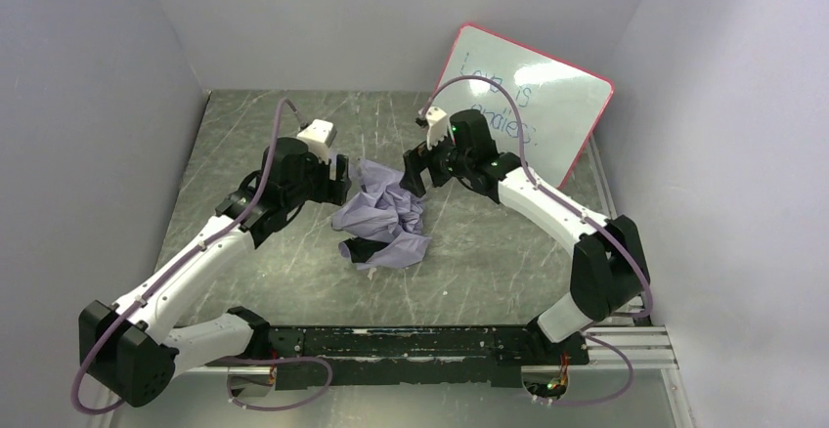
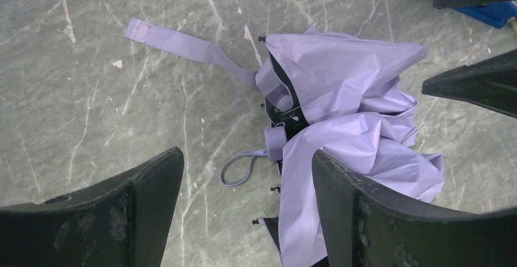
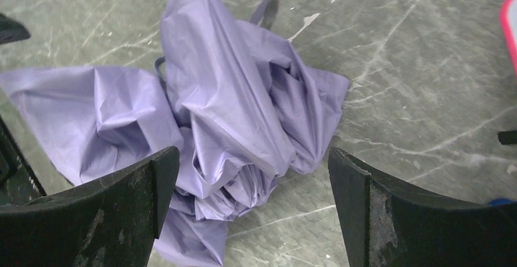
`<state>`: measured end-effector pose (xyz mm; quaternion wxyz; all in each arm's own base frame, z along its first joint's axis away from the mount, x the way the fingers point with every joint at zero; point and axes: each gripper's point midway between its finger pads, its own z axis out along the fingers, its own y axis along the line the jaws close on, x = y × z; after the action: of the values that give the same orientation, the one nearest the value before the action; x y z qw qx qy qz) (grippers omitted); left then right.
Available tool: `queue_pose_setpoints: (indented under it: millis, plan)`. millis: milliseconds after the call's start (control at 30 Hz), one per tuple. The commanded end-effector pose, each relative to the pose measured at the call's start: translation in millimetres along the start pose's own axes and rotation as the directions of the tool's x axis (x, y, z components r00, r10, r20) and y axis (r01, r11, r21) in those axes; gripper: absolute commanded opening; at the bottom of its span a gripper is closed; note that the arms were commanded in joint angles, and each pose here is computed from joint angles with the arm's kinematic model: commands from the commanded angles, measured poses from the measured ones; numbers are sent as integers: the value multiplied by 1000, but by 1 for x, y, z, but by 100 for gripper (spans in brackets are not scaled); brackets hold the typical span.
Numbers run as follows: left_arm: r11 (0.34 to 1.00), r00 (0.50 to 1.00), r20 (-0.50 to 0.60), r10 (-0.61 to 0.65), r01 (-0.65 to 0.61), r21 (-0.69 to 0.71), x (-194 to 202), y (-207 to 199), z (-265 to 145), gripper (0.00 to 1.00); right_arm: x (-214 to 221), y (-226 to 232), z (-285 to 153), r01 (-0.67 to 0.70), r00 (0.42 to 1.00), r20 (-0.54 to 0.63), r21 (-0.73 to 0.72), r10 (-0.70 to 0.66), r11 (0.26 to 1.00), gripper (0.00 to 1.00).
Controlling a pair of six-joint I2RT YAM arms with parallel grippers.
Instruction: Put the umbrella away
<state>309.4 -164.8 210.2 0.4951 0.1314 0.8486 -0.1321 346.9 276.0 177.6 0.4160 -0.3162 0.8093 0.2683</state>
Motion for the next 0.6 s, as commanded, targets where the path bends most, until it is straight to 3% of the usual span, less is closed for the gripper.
queue_pose_setpoints:
  millis: [0, 233, 433, 567]
  plan:
    - [1000, 1000, 3, 7, -7, -20, 3, 6, -2, 81, -2, 19, -3, 99, 995, -19, -130, -103, 987, 97]
    - [999, 1000, 10, 21, -21, -38, 0, 10, -2, 81, -14, 15, 8, 225, 974, 38, -123, -222, 967, 100]
    - [998, 999, 12, 34, -34, -56, -1, 14, -4, 82, 2, 36, 21, 427, 904, 48, -150, -425, 892, 99]
    - [996, 999, 32, 5, -3, -85, -7, 18, -7, 85, -15, 30, 20, 421, 904, 103, -52, -414, 906, 96]
